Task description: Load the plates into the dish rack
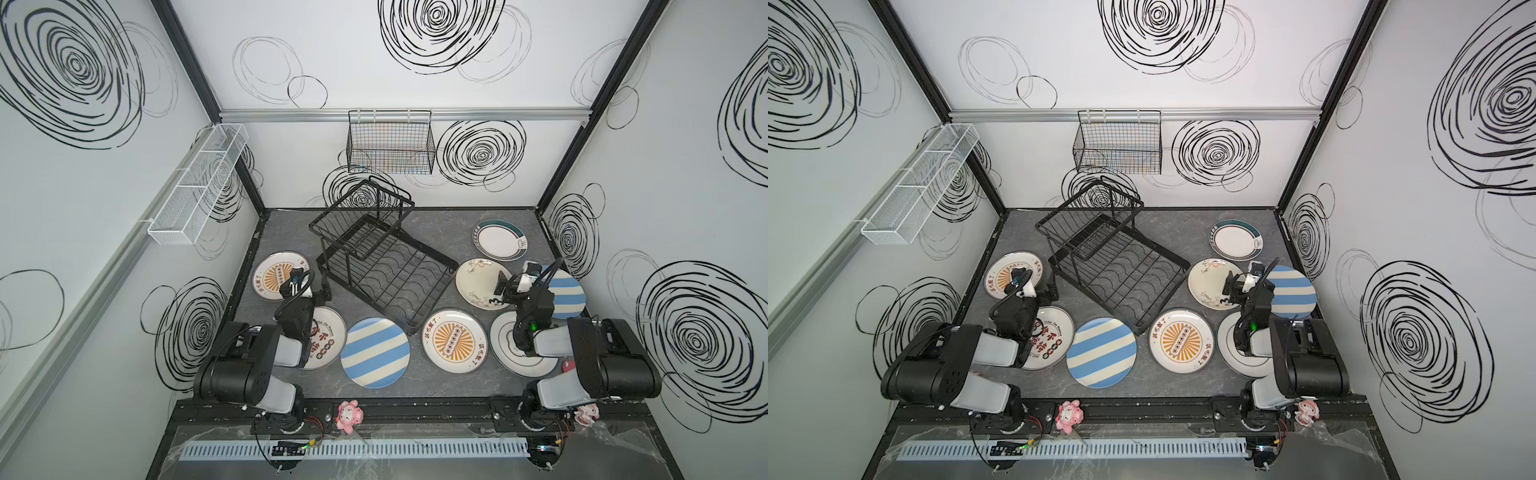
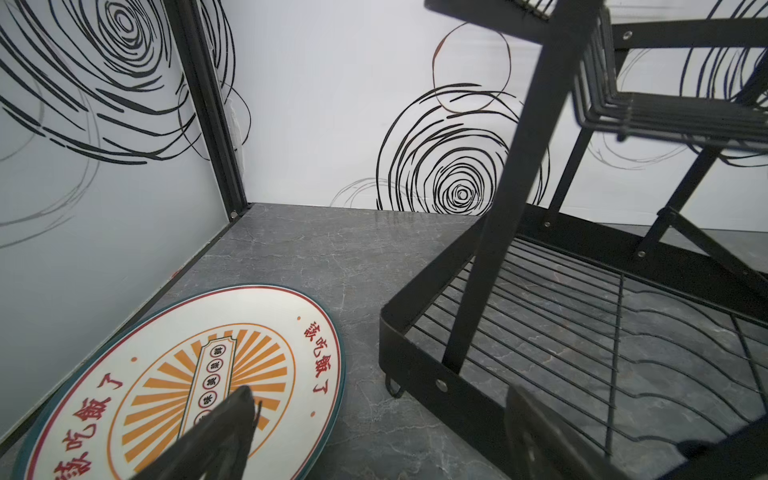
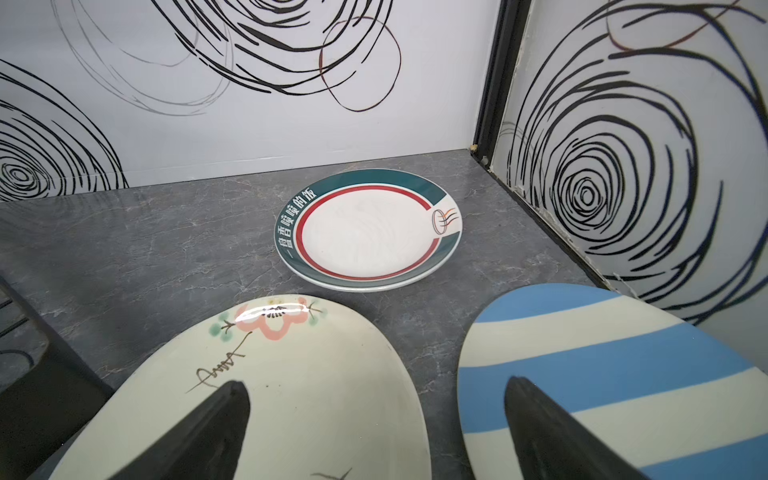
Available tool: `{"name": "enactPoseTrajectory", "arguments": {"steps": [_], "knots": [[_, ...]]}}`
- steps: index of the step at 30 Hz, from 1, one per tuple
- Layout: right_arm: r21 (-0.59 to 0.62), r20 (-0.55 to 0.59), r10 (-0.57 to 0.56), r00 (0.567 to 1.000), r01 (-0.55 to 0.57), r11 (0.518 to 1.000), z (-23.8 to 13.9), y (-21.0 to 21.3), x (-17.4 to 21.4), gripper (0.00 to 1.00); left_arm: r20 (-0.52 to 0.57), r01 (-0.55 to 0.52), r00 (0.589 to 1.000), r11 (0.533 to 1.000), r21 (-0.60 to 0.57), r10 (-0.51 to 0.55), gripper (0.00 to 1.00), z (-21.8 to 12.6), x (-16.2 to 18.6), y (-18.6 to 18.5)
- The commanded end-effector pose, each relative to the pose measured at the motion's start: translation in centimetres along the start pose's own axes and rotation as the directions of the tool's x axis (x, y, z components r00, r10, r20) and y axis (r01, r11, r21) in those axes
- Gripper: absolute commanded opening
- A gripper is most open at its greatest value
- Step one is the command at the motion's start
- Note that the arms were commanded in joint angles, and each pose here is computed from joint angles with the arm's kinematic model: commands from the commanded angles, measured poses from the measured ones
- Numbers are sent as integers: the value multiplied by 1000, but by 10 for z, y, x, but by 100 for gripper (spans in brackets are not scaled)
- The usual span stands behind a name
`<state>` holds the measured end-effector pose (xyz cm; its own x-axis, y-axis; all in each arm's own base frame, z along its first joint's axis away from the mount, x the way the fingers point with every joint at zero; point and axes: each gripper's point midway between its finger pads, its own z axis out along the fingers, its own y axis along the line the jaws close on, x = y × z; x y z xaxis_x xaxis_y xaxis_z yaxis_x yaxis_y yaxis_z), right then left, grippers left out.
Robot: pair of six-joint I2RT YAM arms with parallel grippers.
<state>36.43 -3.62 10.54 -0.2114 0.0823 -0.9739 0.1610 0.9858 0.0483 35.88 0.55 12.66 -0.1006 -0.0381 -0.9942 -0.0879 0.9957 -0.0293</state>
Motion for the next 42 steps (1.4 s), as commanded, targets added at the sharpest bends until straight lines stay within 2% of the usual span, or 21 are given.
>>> {"name": "enactPoseTrajectory", "arguments": {"steps": [1,34,39,41,42], "knots": [[-1,47,-4,999,4,1000,3,1,-16,100,93,-4,996,1000,8,3,96,2,-25,-3],[-1,49,-3,999,3,1000,2,1,-16,100,93,-6,996,1000,3,5,96,4,-27,-3],[-15,47,-40,998,41,999,3,5,-25,99,6,-32,999,998,-50,32,96,21,-42,-4],[-2,-15,-9,1000,9,1000,12,5,-36,96,-22,-32,999,996,-86,30,96,22,-53,-6],[24,-70,70,995,-69,997,16,3,-43,96,-18,1,1000,997,-82,-3,96,19,-60,-9]]}}
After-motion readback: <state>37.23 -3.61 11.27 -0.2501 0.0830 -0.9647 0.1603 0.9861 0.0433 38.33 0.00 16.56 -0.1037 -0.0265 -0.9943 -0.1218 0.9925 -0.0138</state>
